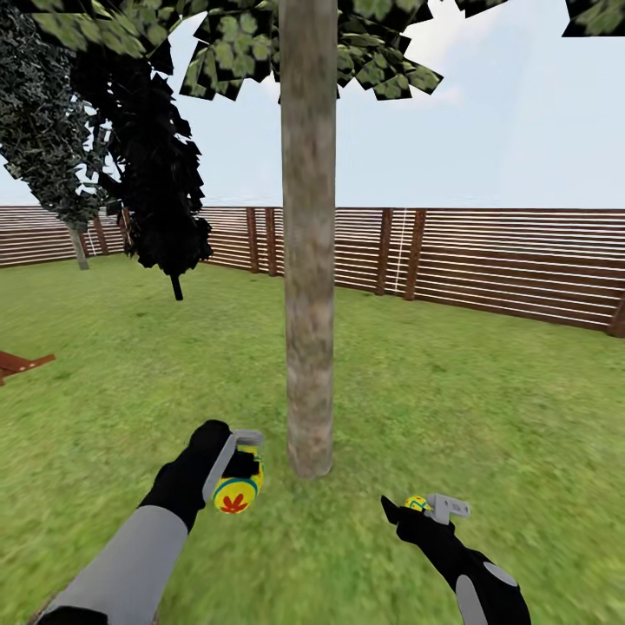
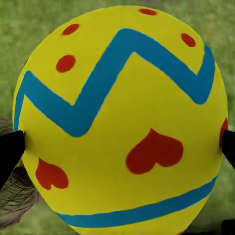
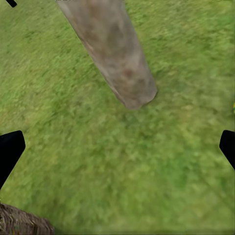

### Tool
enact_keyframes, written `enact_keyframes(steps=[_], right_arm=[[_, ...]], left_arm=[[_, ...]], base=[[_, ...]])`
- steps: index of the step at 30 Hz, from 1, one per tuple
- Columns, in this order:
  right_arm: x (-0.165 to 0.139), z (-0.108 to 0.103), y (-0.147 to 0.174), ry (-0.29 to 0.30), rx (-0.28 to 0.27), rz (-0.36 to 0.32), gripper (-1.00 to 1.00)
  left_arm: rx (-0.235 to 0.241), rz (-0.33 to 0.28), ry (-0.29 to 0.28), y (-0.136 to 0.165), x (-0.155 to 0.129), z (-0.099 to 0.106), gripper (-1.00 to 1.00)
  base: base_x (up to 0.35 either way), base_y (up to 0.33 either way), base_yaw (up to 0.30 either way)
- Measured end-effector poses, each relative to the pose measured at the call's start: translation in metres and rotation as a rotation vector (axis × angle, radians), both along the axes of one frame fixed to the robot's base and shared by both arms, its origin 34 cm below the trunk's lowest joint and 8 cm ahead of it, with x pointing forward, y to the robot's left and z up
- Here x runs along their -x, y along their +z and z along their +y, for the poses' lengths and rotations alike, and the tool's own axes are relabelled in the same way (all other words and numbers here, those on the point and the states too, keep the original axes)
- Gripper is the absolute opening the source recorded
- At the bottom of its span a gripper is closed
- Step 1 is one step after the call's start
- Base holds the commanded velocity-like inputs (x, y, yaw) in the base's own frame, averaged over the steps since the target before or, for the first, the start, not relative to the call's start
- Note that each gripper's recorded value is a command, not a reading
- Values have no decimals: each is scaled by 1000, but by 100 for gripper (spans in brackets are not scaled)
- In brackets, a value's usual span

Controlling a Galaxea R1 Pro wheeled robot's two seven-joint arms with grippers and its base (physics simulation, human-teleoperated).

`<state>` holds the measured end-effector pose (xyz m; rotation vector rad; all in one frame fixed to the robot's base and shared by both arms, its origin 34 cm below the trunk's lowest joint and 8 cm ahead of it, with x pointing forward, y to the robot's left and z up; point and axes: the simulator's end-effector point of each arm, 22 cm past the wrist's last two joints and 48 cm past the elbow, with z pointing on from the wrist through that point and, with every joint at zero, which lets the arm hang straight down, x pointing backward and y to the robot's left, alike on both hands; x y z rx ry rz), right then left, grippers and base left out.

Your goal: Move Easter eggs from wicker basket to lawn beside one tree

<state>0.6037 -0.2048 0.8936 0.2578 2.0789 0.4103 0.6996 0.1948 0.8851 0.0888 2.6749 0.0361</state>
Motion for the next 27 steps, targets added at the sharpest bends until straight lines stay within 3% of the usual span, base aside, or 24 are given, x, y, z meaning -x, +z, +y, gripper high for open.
enact_keyframes(steps=[3, 7, 27], right_arm=[[1, 1, 3, 2, -1, 0, 100], [2, 1, 7, 2, -2, 3, 100], [9, 1, 20, 3, -2, 23, 100]], left_arm=[[-13, 91, -7, -19, 11, -2, -100], [-18, 139, -10, -26, 20, -3, -100], [-15, 147, -18, -7, 27, -8, -100]], base=[[0, 0, 0], [0, 0, 0], [0, 0, 0]])
